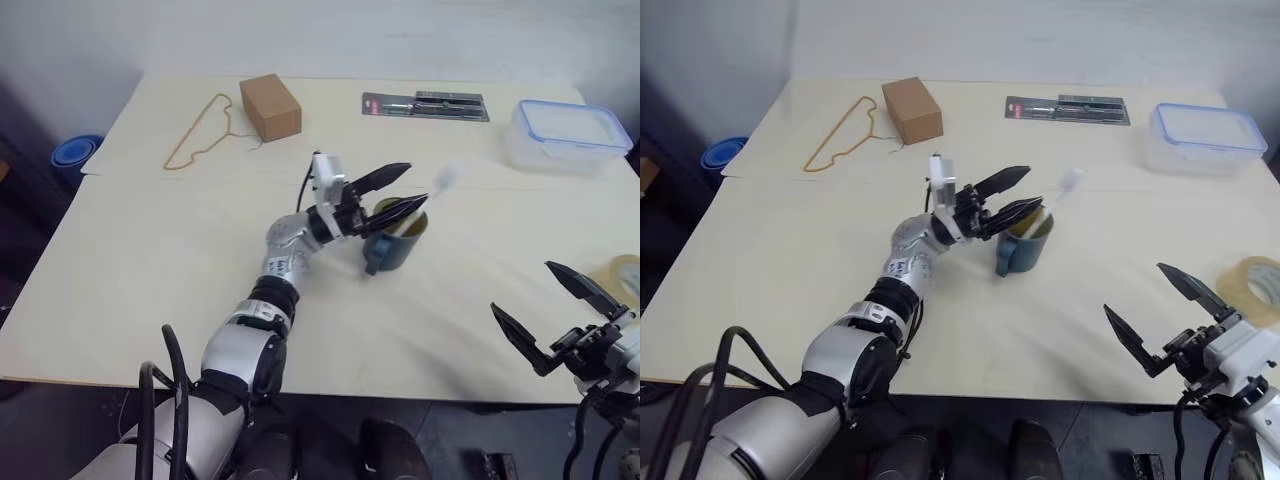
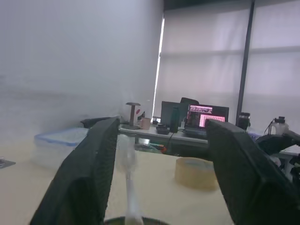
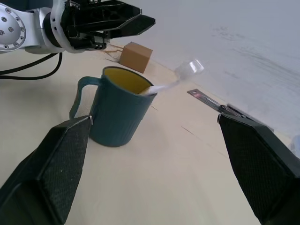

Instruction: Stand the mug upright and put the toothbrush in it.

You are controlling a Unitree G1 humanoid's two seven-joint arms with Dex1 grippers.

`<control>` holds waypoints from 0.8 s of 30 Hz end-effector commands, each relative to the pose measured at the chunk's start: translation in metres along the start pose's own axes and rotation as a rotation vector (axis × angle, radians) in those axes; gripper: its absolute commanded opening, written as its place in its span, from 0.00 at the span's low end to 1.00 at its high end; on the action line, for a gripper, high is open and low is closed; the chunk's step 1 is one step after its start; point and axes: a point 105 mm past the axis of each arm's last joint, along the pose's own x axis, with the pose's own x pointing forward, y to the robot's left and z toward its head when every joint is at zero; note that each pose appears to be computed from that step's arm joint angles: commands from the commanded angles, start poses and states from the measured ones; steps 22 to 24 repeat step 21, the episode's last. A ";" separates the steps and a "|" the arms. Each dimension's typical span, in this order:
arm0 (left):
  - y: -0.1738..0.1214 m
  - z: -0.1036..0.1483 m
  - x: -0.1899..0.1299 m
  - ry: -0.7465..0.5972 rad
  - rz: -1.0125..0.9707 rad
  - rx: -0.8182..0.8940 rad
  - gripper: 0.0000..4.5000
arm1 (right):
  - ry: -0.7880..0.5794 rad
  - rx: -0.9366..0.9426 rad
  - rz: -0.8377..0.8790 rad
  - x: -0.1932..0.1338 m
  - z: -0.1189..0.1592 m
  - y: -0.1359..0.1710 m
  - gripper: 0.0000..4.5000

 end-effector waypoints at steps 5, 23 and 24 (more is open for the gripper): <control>0.011 0.052 -0.094 0.210 0.096 0.285 0.72 | 0.002 0.046 0.198 0.019 -0.016 0.001 1.00; -0.087 0.076 -0.271 0.813 0.454 0.370 0.72 | 0.054 0.055 0.531 0.047 -0.063 -0.009 1.00; -0.087 0.076 -0.271 0.813 0.454 0.370 0.72 | 0.054 0.055 0.531 0.047 -0.063 -0.009 1.00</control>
